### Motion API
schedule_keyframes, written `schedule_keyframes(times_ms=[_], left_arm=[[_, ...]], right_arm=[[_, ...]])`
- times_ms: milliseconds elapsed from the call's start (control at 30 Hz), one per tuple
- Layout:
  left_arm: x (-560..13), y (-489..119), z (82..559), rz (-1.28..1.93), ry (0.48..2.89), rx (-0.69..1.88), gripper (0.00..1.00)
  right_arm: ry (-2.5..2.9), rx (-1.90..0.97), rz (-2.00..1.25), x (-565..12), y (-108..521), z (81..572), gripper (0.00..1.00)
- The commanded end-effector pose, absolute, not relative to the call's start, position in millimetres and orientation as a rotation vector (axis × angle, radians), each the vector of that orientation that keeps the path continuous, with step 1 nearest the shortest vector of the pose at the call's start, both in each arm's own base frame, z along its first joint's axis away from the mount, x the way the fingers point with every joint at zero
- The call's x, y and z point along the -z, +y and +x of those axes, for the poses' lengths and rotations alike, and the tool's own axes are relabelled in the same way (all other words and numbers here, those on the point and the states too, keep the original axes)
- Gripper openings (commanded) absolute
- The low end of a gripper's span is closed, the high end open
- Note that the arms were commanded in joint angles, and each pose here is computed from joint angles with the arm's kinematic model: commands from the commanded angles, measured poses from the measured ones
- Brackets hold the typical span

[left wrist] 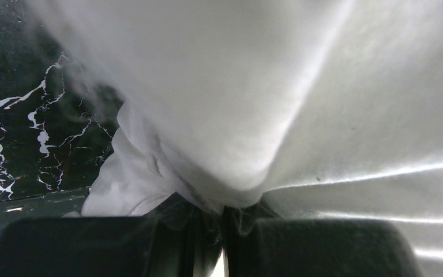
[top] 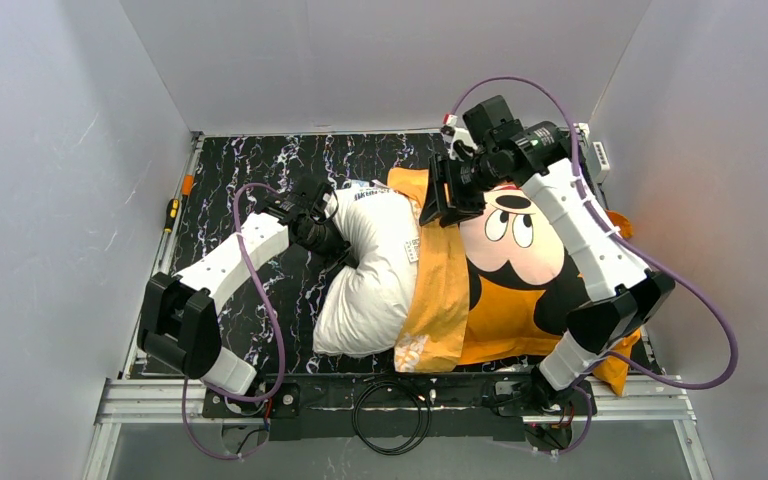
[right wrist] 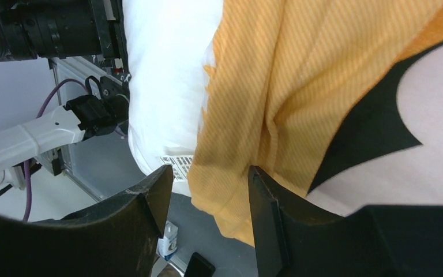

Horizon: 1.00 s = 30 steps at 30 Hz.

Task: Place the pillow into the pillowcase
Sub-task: Stuff the pillow into the pillowcase.

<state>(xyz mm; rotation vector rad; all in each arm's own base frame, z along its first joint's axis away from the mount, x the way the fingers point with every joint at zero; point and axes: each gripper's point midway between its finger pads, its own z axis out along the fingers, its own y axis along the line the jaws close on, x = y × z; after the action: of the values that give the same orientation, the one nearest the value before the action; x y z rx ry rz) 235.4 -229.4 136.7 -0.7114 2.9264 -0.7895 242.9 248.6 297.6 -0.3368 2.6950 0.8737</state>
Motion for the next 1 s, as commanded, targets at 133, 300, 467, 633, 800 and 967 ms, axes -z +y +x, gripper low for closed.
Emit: schedule_keyframes(times_ms=[133,300,467,633,800,967], left_arm=[[-154.5,-241.5,235.2,-0.652,2.916,0.893,0.00],[-156.0,-239.5,233.9,-0.651,2.908,0.888,0.00],[-156.3,-239.5,233.7,-0.648,2.910,0.887,0.00],[-164.6,-244.7,238.3,-0.629,2.898,0.920,0.00],[-182.0,-255.4,246.6,-0.591,2.860,0.972,0.00],[-218.8,-280.5,267.4,-0.523,2.717,1.152,0.00]], right_arm=[[2.650,-0.849,-0.419,-284.5,278.1,252.0,0.51],[2.650,-0.757,-0.443,-279.5,270.8,259.6,0.01],[2.498,-0.968,-0.524,-312.7,284.8,249.8,0.01],[2.141,-1.420,-0.602,-386.3,314.9,227.8,0.01],[1.885,-1.739,-0.658,-439.3,335.0,213.6,0.01],[1.697,-1.939,-0.692,-477.8,351.6,210.4,0.01]])
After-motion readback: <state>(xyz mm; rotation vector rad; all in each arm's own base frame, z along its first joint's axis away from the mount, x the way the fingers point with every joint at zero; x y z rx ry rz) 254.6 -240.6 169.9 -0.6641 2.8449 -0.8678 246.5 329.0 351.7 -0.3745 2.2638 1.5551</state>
